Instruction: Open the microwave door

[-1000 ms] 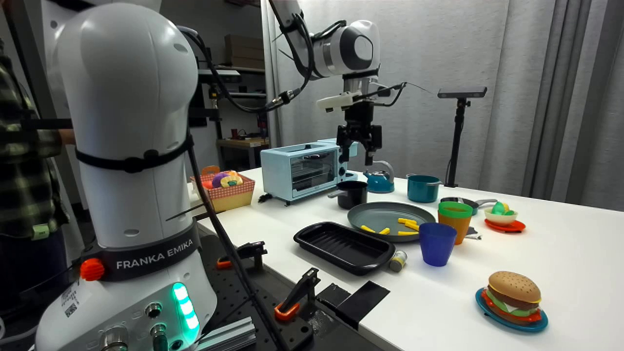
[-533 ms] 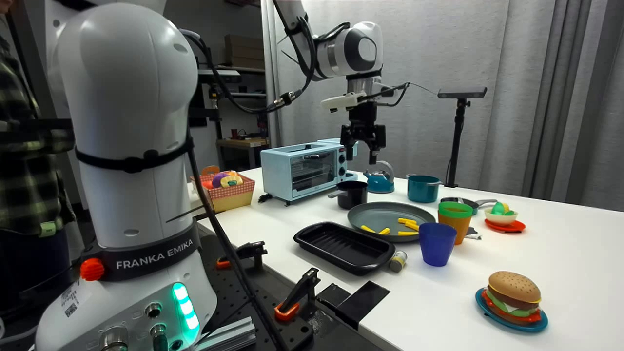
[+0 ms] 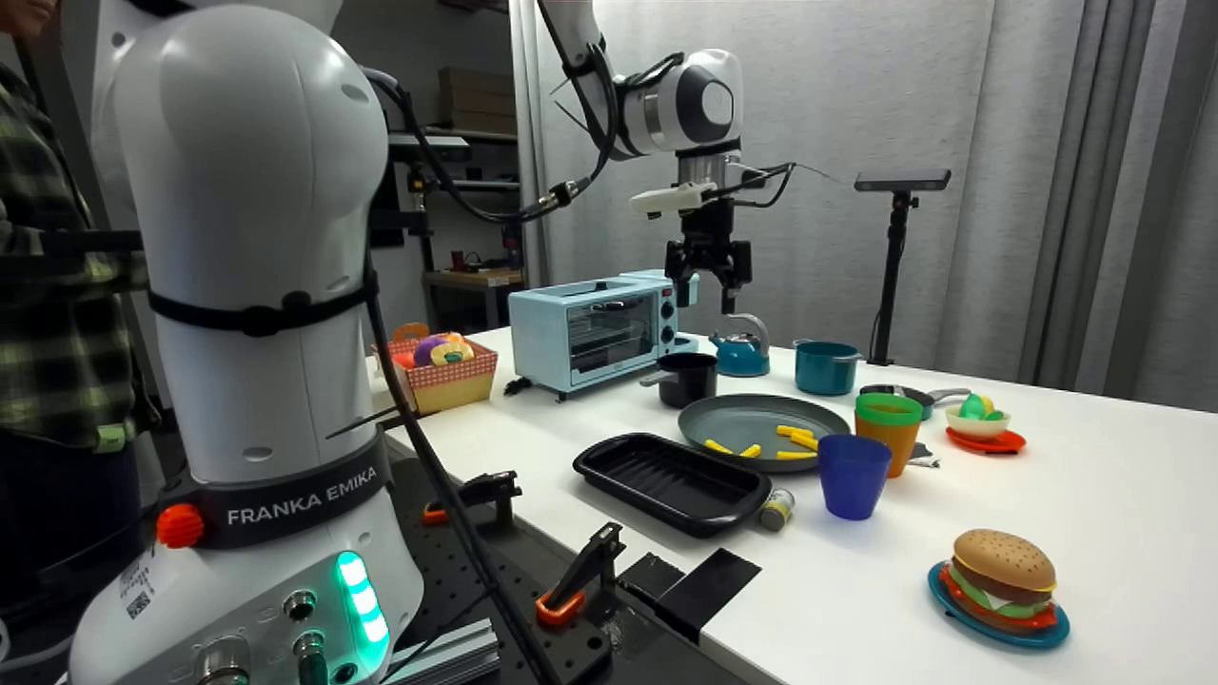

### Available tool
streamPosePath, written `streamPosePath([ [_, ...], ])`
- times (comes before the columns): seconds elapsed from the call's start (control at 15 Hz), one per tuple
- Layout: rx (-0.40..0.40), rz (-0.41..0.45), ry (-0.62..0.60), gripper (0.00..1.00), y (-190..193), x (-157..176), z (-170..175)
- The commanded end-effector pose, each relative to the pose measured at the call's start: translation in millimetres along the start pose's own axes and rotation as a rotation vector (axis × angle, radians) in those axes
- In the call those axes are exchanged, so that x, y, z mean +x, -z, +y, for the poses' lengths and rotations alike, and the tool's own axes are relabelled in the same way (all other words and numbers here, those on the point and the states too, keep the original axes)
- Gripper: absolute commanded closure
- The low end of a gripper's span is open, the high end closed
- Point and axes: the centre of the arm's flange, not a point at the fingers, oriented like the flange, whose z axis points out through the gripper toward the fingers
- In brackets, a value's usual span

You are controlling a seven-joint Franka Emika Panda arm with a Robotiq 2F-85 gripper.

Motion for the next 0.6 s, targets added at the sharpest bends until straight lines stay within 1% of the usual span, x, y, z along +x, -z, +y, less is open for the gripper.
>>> streamPosePath([
  [0.0,-0.002,0.002,0.051,0.0,5.8,17.1,-27.3],
  [0.2,0.002,0.01,0.081,0.0,7.5,23.1,-46.3],
  [0.53,0.005,0.012,0.108,0.0,6.1,30.7,-65.3],
])
